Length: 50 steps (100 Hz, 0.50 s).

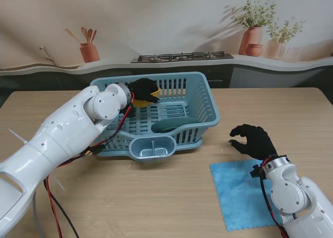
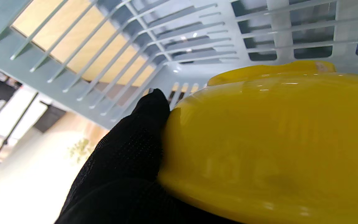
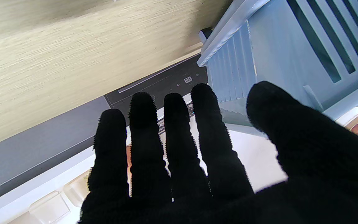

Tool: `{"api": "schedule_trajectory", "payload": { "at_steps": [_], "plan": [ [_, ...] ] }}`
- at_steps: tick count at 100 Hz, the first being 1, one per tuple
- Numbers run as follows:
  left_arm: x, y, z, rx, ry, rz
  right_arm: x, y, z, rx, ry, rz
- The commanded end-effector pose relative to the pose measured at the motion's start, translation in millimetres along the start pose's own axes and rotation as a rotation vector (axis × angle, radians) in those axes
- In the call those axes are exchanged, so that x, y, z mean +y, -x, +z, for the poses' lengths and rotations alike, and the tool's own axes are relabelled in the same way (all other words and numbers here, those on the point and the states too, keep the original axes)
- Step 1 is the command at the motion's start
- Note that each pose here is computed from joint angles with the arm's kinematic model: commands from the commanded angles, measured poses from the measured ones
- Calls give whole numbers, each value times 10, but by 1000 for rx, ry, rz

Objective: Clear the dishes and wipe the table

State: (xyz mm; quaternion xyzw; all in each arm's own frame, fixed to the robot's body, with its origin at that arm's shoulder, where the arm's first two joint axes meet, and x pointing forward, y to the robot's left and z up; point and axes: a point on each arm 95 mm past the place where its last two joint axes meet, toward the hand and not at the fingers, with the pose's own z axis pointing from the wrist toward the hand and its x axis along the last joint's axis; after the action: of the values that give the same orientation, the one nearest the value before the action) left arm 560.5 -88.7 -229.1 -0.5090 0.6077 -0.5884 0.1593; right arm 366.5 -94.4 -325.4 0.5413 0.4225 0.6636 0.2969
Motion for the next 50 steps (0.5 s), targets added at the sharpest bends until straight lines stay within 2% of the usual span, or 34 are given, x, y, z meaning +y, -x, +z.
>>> {"api": "schedule_trajectory", "payload": {
  "at_steps": [1, 50],
  "plan": [
    [-26, -64, 45, 3, 13, -6, -27, -1, -10, 1, -12, 2],
    [116, -76, 168, -7, 22, -31, -40, 18, -21, -6, -9, 6]
  ]
}}
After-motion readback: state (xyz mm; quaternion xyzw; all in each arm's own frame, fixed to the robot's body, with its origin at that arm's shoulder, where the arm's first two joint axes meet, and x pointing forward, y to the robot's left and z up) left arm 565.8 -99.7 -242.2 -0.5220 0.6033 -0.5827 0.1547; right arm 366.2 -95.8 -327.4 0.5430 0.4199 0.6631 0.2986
